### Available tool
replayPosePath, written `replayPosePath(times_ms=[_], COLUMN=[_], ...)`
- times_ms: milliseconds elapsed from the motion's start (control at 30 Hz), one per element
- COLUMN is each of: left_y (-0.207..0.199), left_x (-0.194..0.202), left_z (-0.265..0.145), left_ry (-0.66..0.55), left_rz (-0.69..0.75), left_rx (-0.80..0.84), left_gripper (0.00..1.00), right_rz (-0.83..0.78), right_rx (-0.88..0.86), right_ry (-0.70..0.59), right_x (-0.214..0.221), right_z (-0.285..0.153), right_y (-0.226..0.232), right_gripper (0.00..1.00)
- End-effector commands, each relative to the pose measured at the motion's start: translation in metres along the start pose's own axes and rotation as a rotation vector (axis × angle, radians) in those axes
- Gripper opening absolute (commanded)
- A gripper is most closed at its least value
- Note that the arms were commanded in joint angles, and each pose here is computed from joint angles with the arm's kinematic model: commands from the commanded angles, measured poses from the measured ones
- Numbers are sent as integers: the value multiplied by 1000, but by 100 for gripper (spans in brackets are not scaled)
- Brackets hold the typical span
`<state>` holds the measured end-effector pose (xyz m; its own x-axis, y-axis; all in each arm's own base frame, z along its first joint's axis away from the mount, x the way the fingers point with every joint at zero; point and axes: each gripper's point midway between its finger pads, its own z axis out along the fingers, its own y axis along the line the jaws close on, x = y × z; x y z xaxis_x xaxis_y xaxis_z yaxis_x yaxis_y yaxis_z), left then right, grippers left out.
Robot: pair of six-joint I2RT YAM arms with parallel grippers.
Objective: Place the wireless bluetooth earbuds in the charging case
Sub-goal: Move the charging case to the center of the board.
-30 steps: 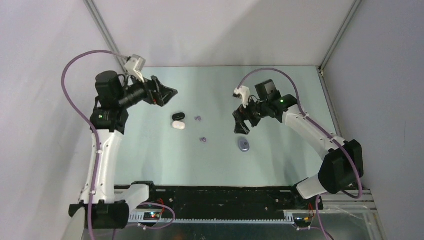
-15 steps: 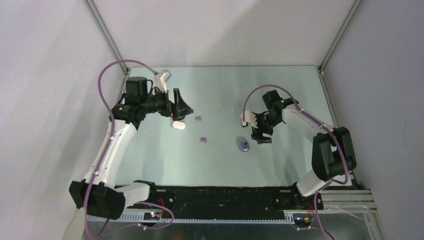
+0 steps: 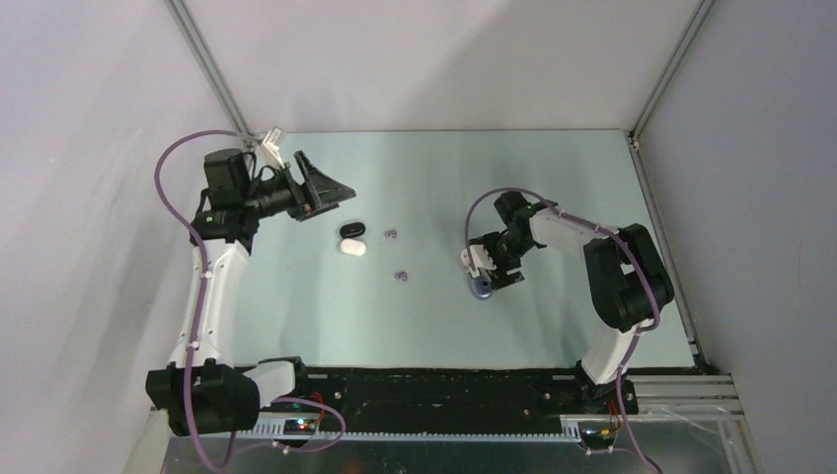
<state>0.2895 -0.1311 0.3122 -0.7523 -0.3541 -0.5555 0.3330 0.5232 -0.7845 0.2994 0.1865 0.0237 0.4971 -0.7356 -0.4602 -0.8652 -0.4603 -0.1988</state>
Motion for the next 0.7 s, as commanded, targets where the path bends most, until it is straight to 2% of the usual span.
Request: replayPosePath(times_ms=[0,100,300,533,667], left_y=[21,41,51,57,63], left_x=[-31,-35,-33,-34,-33], left_z=[-8,-9,-11,-13,-12], left_ry=[-104,-134,-146,-188,-190], left_rz=[5,25,68,96,91], left_rx=[-120,-196,-231,-255,-270], left_gripper=[92,88,85,84,83], right_rz=[-105,-123,-139,-109,-93], right_rx=[45,32,16,-103,-162], right_ry=[-37,-56,-101,-165,-173], right_x=[-18,-33,-60,-84,-95], right_z=[12,21,28,27,36], right_y=[-21,-20,-19,0,6], right_gripper=[83,81,79,76,69])
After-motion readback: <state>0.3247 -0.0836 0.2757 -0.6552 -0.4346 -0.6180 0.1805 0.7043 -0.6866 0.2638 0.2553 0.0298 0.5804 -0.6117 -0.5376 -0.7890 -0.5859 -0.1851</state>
